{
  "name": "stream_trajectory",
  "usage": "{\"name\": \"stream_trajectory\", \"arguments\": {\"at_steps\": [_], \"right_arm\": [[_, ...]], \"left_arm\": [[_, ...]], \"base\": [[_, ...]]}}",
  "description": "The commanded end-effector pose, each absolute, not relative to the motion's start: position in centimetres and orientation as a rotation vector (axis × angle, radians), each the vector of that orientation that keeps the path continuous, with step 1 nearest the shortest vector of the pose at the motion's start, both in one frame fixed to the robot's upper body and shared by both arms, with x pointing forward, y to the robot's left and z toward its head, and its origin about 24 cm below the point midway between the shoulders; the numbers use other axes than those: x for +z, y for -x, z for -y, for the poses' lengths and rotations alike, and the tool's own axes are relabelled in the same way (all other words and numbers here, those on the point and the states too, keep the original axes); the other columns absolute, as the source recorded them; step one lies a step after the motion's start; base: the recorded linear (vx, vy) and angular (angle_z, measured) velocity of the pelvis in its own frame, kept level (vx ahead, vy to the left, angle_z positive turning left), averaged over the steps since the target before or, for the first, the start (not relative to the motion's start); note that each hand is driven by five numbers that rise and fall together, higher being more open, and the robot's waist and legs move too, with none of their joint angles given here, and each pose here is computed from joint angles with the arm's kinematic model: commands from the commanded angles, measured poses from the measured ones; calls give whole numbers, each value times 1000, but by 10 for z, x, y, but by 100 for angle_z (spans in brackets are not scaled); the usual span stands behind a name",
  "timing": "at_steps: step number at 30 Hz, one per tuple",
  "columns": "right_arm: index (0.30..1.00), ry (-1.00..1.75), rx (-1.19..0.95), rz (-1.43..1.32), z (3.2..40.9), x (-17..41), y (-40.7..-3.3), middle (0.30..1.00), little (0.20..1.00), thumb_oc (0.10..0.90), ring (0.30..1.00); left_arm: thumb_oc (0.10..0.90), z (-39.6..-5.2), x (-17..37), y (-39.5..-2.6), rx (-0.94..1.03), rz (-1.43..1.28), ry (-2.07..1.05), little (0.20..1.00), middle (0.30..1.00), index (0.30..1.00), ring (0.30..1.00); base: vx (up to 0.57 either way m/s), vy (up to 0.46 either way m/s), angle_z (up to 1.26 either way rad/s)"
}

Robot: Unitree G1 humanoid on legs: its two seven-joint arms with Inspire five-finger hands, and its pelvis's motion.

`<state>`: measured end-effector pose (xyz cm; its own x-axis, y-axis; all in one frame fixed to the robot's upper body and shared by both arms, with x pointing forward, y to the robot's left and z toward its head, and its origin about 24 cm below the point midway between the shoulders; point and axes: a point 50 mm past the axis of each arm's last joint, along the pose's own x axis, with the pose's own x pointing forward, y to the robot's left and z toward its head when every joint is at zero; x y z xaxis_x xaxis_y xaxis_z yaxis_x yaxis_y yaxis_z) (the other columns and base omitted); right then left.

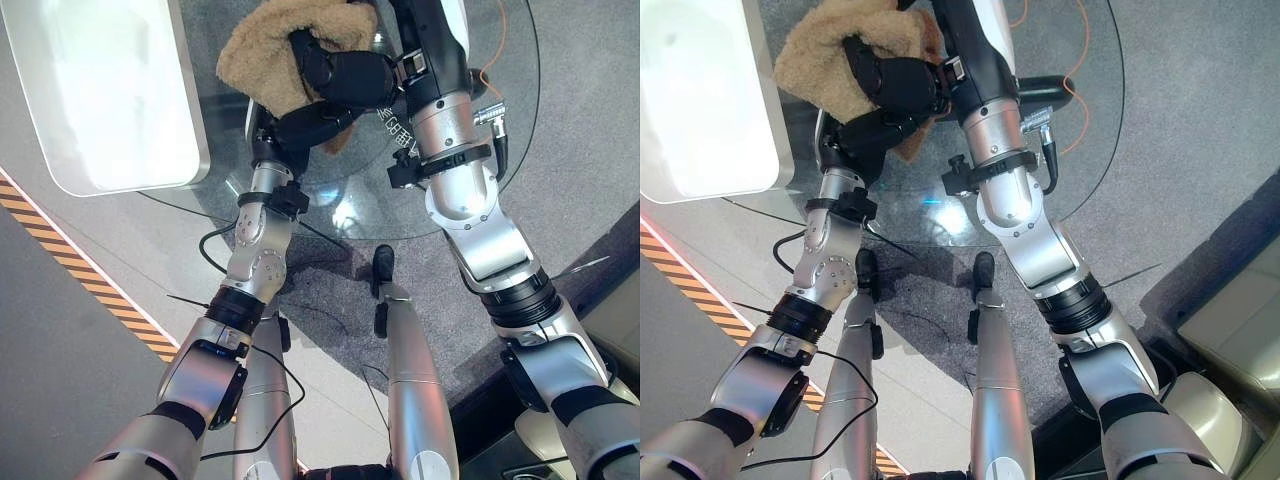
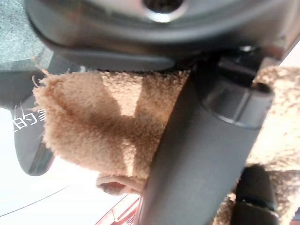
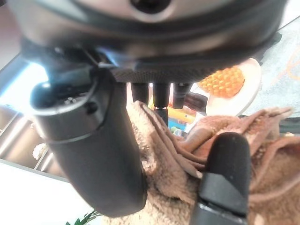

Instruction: Wipe the table with a cloth and put it in the basket.

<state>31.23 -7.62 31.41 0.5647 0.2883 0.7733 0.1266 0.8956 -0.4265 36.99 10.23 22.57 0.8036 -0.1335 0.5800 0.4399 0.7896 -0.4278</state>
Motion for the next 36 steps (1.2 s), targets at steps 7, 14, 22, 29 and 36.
{"name": "stream_trajectory", "arguments": {"at_steps": [7, 14, 22, 29, 36], "right_arm": [[900, 252, 50, 1363, 84, 380, -260, 900, 900, 800, 900], [900, 260, 41, 1325, 88, 377, -266, 900, 900, 800, 900], [900, 270, 57, 1276, 92, 372, -273, 900, 900, 800, 900], [900, 229, 99, 1261, 94, 369, -274, 900, 900, 800, 900], [900, 211, 125, 1257, 97, 368, -273, 900, 900, 800, 900]], "left_arm": [[100, -94, 287, -354, -455, 845, 573, 200, 300, 300, 300], [100, -97, 287, -355, -446, 841, 567, 200, 300, 300, 300], [100, -102, 286, -357, -432, 844, 561, 200, 300, 300, 300], [100, -105, 285, -357, -423, 842, 566, 200, 300, 300, 300], [100, -109, 284, -359, -427, 836, 595, 200, 300, 300, 300]], "base": [[0, 0, 0], [0, 0, 0], [0, 0, 0], [0, 0, 0], [0, 0, 0]]}}
